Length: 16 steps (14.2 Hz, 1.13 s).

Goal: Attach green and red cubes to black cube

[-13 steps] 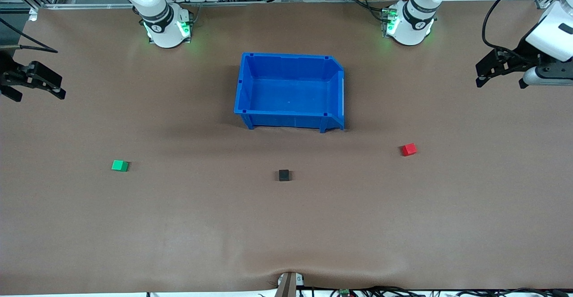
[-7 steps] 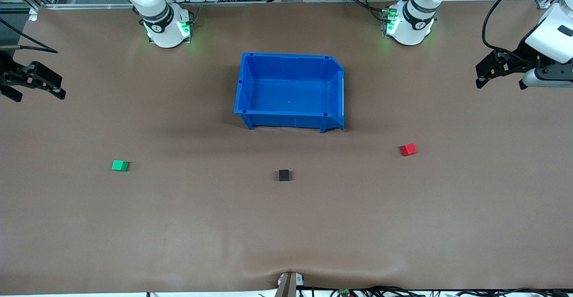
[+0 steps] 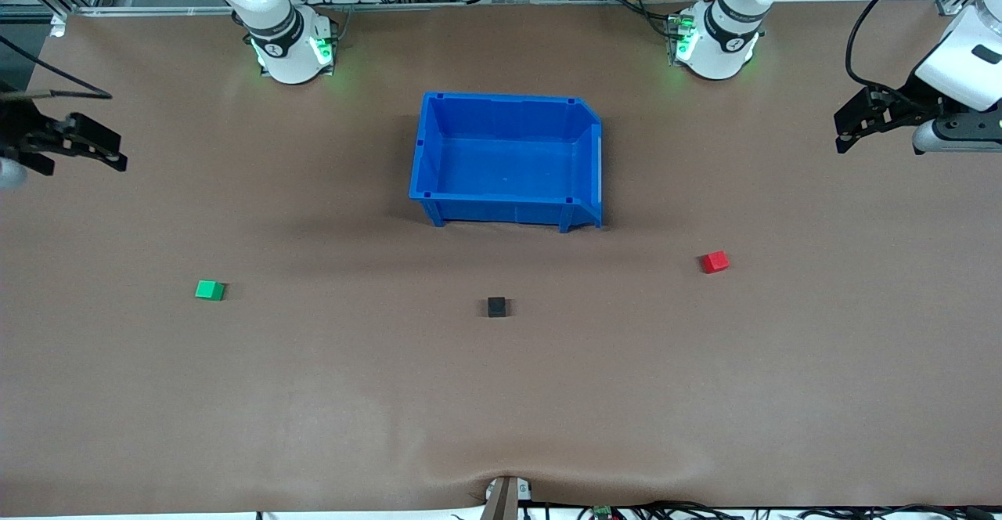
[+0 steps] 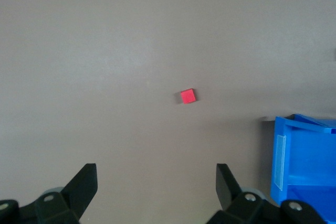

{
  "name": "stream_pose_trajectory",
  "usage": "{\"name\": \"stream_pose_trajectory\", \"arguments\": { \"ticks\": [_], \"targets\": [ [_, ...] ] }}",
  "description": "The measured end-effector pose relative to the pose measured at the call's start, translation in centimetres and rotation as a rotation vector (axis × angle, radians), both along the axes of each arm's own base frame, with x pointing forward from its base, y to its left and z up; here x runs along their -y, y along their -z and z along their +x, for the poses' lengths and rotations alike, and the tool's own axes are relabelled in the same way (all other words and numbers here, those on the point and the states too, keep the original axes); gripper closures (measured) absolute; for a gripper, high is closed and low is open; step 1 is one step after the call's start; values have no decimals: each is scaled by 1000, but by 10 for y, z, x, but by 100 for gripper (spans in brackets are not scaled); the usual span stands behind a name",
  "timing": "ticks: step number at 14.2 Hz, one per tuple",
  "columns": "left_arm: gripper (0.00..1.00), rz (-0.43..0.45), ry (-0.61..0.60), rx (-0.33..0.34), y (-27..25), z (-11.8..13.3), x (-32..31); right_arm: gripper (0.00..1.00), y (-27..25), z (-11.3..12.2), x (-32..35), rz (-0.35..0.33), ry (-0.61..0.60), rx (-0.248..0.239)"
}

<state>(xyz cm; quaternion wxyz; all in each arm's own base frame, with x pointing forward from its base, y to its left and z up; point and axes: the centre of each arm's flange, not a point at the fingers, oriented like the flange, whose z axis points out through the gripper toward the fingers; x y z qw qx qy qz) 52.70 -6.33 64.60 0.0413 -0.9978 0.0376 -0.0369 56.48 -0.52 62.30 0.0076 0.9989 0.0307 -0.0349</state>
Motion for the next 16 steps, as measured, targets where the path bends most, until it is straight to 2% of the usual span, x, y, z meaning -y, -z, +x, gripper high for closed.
{"name": "stream_pose_trajectory", "arguments": {
  "ticks": [3, 6, 8, 11, 14, 16],
  "targets": [
    [0, 2, -2, -19, 2, -1, 0, 0, 33, 24, 3, -41, -7, -15],
    [0, 2, -1, -21, 3, -1, 0, 0, 80, 49, 6, -41, -6, -55],
    [0, 2, -1, -20, 4, 0, 0, 0, 92, 54, 18, -41, 14, -82],
    [0, 2, -1, -21, 5, 1, 0, 0, 109, 51, 40, -34, 52, -154],
    [0, 1, -1, -29, 10, 3, 0, 0, 158, 61, 62, 39, 103, -225],
    [0, 0, -2, -30, 18, 7, 0, 0, 185, 68, 72, 79, 131, -252]
  ]
}}
